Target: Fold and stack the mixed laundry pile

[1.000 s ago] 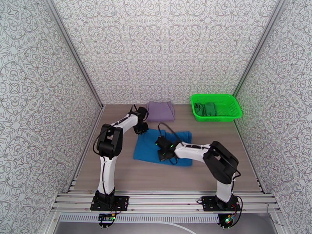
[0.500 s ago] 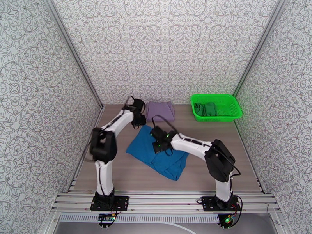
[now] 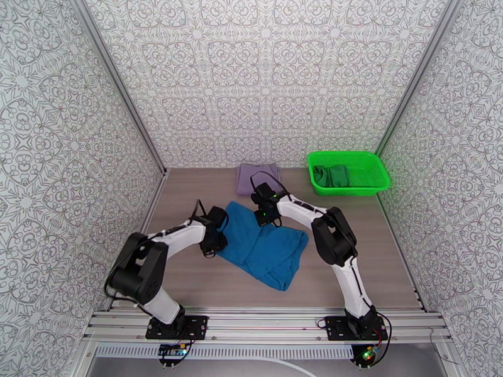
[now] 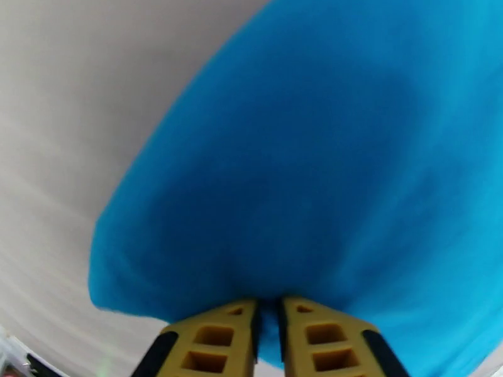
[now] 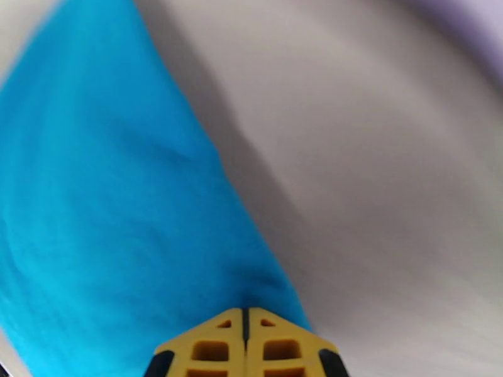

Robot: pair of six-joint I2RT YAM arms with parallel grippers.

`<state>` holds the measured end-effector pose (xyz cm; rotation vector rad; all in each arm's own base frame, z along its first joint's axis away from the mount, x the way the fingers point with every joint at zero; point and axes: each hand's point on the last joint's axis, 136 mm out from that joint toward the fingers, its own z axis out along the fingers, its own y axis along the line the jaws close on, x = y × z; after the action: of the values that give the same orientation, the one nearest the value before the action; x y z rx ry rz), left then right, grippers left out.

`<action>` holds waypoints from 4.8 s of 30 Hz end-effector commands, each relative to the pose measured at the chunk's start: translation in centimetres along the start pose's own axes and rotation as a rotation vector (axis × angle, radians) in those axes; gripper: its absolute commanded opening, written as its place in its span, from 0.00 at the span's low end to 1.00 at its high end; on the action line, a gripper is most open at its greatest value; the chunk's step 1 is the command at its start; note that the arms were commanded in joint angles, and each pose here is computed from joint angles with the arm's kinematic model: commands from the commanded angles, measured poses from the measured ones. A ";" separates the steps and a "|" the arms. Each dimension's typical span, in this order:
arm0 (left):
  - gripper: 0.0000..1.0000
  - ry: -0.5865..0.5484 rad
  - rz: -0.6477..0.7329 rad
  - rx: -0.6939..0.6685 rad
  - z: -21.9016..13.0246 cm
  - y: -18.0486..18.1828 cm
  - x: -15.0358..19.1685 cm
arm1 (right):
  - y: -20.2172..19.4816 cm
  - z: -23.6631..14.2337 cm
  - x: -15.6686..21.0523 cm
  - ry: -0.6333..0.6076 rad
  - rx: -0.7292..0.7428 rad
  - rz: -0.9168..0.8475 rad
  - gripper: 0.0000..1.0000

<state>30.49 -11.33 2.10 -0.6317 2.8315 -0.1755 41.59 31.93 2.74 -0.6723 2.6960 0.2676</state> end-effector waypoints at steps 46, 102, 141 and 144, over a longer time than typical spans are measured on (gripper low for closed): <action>0.86 -0.613 0.790 0.152 -23.9 -7.3 -8.3 | -4.3 -24.8 7.7 -0.589 0.182 -0.024 0.57; 0.00 -0.208 2.058 -0.138 -3.3 -1.0 10.7 | -0.4 -17.8 15.7 -0.394 0.064 -0.576 0.81; 0.00 -0.371 1.939 -0.012 -8.1 3.3 9.8 | 9.1 -6.9 19.1 -0.454 0.172 -1.374 0.25; 0.00 -0.390 1.926 0.000 -8.8 3.0 9.7 | 9.2 -8.2 18.6 -0.489 0.178 -1.351 0.05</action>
<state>18.97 -12.39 7.89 1.7595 1.8656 0.2851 18.25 29.96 2.32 -1.9257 1.3490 -0.1120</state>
